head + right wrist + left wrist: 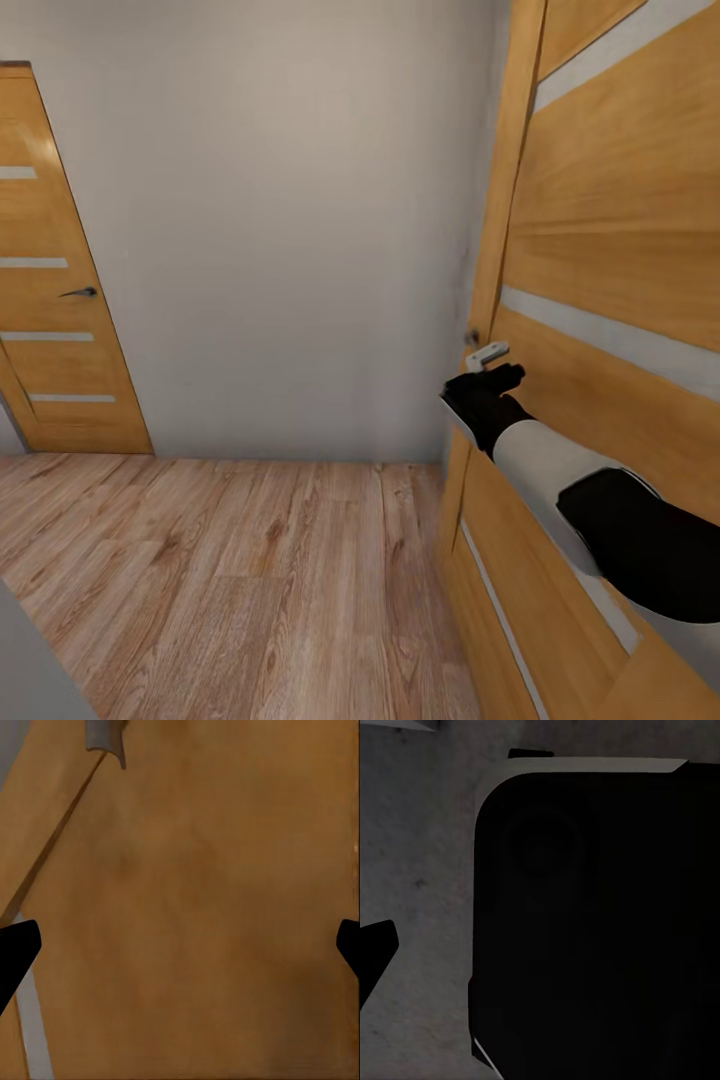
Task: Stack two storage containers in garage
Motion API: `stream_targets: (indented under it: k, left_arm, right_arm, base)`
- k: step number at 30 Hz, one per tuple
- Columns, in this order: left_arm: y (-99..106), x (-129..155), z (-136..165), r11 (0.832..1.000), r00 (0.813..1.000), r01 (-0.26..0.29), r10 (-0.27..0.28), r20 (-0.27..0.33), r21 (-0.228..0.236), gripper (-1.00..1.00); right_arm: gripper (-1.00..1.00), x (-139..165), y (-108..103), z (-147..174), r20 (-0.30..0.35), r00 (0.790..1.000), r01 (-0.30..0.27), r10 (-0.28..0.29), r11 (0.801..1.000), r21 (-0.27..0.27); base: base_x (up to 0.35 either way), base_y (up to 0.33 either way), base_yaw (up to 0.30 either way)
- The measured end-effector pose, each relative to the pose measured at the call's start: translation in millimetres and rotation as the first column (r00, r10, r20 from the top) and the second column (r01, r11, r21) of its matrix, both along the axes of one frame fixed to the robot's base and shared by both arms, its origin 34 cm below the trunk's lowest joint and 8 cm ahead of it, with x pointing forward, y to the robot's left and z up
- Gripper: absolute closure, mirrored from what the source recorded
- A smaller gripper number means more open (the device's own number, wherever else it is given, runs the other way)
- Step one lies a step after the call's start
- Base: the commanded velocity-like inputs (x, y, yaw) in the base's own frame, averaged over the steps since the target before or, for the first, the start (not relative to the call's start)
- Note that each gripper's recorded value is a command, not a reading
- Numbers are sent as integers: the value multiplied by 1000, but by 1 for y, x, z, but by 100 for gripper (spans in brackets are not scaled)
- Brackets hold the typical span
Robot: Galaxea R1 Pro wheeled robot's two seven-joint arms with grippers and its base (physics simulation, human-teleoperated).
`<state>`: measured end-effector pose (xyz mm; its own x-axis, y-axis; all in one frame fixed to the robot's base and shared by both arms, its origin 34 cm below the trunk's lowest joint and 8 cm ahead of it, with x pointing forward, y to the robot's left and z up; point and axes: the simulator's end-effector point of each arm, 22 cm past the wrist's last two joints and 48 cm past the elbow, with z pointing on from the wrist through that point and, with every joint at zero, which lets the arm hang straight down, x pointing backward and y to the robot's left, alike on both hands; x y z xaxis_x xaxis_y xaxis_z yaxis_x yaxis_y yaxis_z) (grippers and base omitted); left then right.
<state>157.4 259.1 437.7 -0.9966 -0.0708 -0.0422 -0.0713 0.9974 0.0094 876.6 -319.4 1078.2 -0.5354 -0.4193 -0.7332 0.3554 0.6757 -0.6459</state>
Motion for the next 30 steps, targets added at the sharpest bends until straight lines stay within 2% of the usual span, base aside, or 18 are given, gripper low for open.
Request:
stream_targets:
  k: [2, 6, 12, 30]
  left_arm:
    - [0, 0, 0, 1000, 1000, 0, 0, 0, 0, -100]
    - [0, 0, 0, 1000, 1000, 0, 0, 0, 0, -100]
    - [0, 0, 0, 1000, 1000, 3, -3, 0, 0, -100]
    - [-1, 4, 0, 1000, 1000, 4, -4, 18, 0, -100]
  right_arm:
    - [-100, -2, -10, 2, -3, 1000, 16, -16, 1000, -19]
    - [-100, -2, -22, 4, 2, 1000, 28, -28, 999, -22]
    - [-100, -3, -44, 11, 15, 998, 57, -57, 998, 2]
    - [-100, 0, -44, 22, 31, 998, 51, -52, 999, 11]
  base:
    - [0, 0, 0]
    - [0, 0, 0]
    - [0, 0, 0]
    - [0, 0, 0]
